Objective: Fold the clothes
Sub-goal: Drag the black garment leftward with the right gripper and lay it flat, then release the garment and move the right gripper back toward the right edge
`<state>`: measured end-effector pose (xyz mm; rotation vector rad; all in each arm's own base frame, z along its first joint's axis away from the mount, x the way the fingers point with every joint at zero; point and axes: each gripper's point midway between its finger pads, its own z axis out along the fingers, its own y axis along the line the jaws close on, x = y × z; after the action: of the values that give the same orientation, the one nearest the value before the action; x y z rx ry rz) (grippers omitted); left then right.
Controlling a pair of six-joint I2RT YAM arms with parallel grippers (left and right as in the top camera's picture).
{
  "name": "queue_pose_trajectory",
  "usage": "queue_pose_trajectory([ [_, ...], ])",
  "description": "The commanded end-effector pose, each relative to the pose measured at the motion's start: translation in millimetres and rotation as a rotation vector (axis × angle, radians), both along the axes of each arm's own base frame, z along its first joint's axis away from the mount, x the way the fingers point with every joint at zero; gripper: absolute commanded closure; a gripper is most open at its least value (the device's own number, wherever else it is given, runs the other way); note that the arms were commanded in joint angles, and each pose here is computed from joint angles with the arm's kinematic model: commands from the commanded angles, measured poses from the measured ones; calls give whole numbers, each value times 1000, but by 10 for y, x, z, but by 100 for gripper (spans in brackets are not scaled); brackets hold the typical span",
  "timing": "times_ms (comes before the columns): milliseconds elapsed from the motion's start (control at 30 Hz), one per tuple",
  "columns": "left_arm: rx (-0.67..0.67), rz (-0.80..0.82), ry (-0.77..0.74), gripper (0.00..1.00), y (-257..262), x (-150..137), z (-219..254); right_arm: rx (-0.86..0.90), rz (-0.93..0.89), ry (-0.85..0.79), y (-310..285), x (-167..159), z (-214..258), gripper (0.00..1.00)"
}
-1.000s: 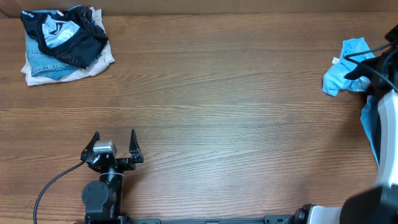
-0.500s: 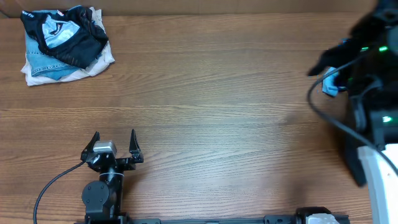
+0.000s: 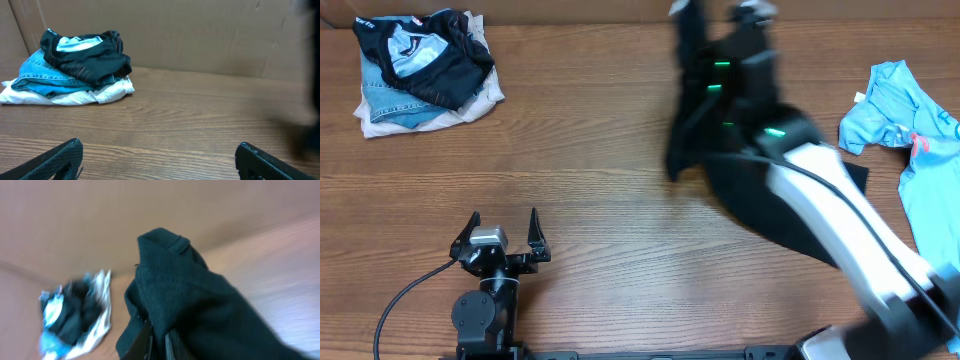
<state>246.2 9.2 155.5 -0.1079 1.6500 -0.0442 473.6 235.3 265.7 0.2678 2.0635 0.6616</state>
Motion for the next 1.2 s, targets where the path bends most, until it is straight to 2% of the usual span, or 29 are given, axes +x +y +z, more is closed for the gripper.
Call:
queue_pose_trajectory([
  [0,8,-3,-5,0,1,-3,4,178,199,118,825,-129,-361,96],
  [200,8,-3,-5,0,1,-3,4,254,358,200,1740,-534,-812,96],
  [400,8,-3,-5,0,1,-3,4,263,489,182,2272,-1057,-731,95],
  [433,8,-3,-5,0,1,-3,4,266,503,177,2326,-1114,-713,91],
  [500,8,-3,-5,0,1,-3,4,272,518,168,2384,-1168,-682,76],
  [667,8,-3,-5,0,1,-3,4,217,540,100,2318,-1083,-630,66],
  [767,8,-3,-5,0,1,-3,4,158,494,51,2092,-909,-528,60],
  [933,8,-3,-5,0,1,-3,4,53,347,12,1312,-525,-223,42],
  [1033,8,-3,-5,0,1,-3,4,-24,164,57,494,-247,-171,33],
  [1167,8,-3,-5,0,1,-3,4,-124,-10,148,-530,21,-354,32],
])
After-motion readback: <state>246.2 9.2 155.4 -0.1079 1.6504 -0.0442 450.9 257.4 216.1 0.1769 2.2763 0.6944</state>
